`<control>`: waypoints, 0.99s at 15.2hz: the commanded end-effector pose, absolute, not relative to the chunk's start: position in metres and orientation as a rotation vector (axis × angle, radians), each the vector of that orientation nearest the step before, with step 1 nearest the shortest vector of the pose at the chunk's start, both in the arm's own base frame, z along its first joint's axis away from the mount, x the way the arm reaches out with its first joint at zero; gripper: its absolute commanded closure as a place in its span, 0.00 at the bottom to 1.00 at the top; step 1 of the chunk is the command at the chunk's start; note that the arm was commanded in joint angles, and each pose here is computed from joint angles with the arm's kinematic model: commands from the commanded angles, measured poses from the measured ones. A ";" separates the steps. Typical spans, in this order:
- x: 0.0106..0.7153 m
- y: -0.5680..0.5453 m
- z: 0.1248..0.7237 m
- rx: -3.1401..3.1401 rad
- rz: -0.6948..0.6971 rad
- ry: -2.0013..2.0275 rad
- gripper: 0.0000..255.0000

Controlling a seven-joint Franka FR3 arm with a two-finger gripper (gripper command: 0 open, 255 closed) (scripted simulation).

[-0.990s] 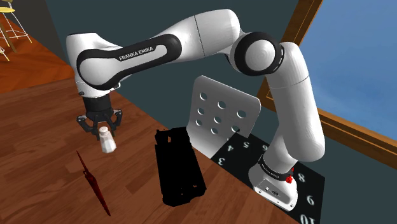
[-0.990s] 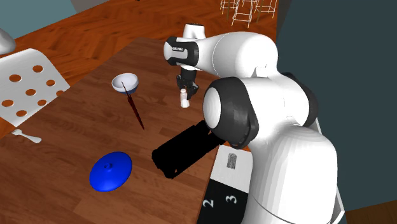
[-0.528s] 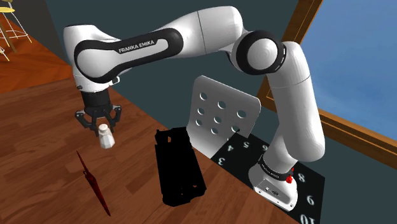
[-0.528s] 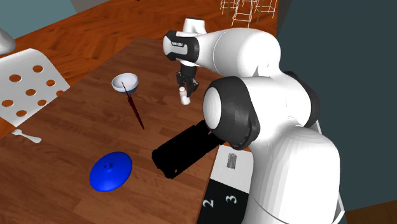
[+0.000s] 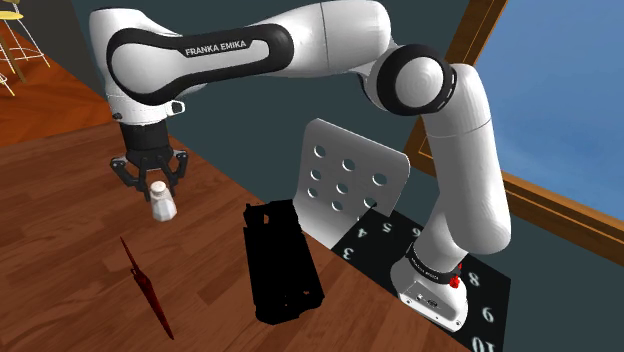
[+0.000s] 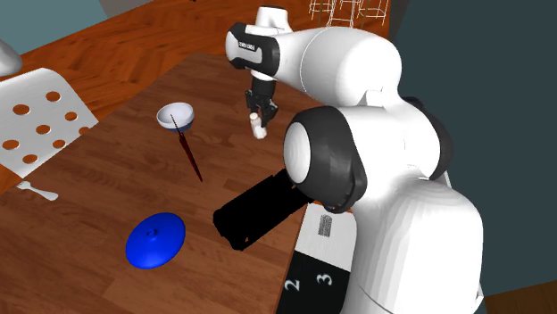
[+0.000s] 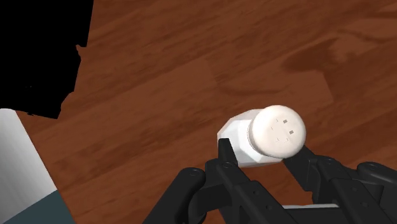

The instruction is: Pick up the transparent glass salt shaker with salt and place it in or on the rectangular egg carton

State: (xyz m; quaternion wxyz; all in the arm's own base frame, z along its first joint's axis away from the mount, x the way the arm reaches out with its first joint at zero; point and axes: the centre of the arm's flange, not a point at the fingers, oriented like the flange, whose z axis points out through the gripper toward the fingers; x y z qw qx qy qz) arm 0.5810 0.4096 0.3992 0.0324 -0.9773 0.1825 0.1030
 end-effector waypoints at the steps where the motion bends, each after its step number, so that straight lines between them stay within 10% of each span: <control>1: 0.581 0.409 0.409 -3.009 0.317 0.562 1.00; 15: 0.535 0.383 0.460 -3.009 0.317 0.562 1.00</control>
